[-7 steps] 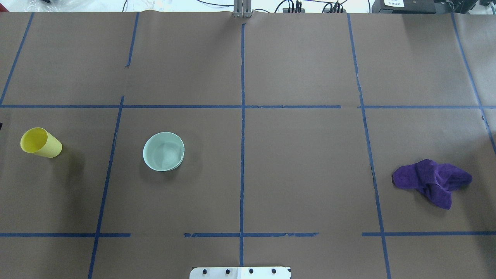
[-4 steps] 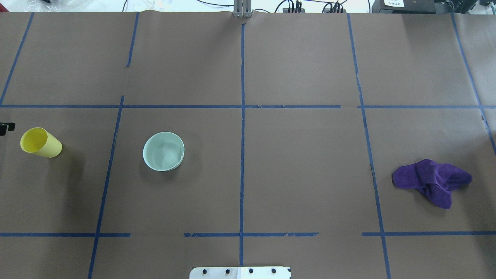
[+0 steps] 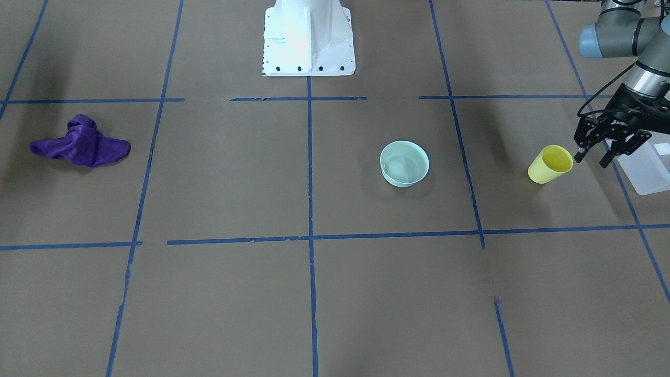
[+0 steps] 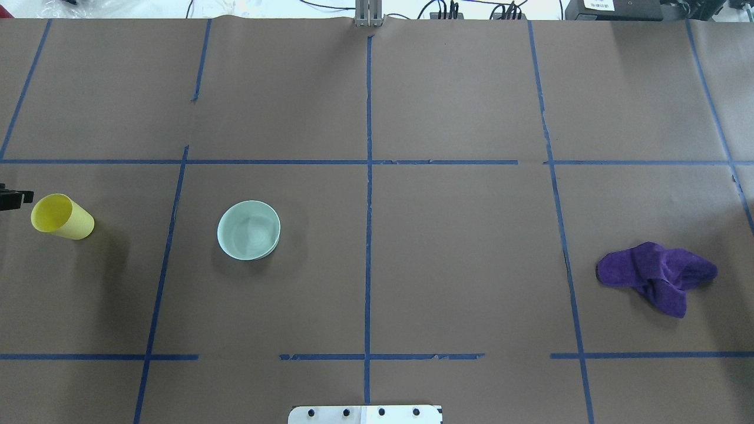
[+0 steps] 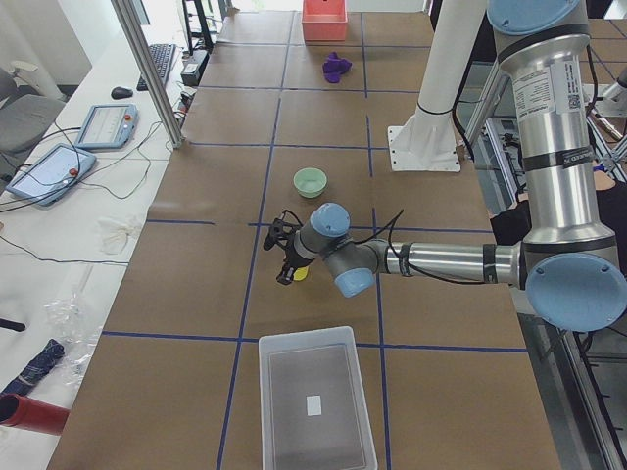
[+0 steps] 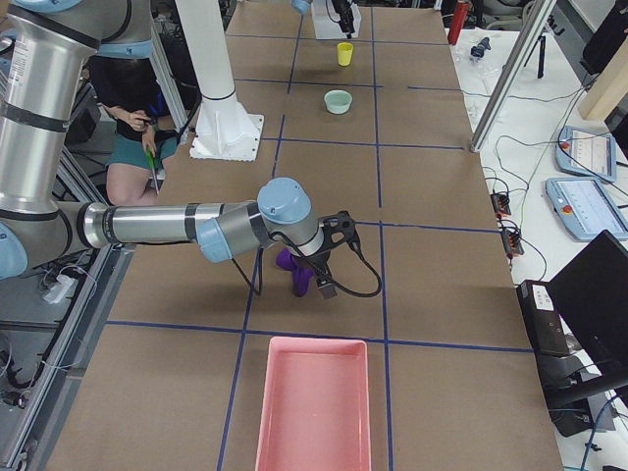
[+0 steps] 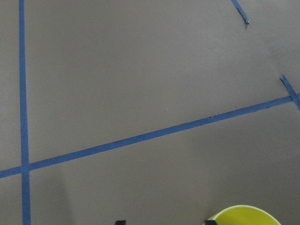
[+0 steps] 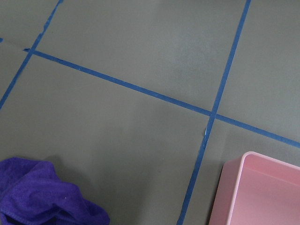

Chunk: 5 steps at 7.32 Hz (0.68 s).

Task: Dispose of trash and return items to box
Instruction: 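Grasp the yellow cup with the left gripper and lift it off the table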

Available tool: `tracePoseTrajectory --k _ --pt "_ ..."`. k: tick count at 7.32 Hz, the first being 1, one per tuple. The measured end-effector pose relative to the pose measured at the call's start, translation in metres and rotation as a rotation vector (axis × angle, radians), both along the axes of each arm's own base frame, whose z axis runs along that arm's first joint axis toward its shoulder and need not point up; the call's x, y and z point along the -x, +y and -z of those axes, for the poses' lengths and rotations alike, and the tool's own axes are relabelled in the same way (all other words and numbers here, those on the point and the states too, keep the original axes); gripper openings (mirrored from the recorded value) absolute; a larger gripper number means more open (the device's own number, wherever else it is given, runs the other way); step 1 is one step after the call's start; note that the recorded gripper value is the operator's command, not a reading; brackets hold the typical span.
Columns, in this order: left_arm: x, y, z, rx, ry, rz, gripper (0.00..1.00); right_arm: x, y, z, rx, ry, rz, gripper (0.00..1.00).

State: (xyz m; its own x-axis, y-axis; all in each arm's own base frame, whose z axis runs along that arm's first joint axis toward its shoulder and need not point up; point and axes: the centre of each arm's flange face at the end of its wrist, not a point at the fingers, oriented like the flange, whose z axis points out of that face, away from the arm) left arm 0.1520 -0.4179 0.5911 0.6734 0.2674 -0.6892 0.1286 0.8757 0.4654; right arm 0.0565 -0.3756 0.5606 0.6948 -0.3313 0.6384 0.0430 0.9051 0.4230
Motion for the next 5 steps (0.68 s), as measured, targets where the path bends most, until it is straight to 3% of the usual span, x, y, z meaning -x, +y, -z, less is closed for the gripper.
tracePoseTrajectory --k 1,2,3,5 --pt "-0.009 0.003 -0.001 0.0 -0.002 -0.019 0.51 0.0 0.0 0.0 0.001 0.0 0.0 1.0" --pt "-0.016 0.005 -0.003 0.0 -0.005 -0.037 0.17 0.0 0.001 -0.001 0.002 0.0 0.0 1.0" --pt "-0.024 0.007 -0.005 -0.002 -0.008 -0.056 0.0 0.0 0.001 -0.002 0.004 0.0 0.0 1.0" --pt "-0.038 0.005 -0.006 -0.013 -0.013 -0.086 0.0 0.0 0.001 -0.003 0.006 0.0 0.001 1.0"
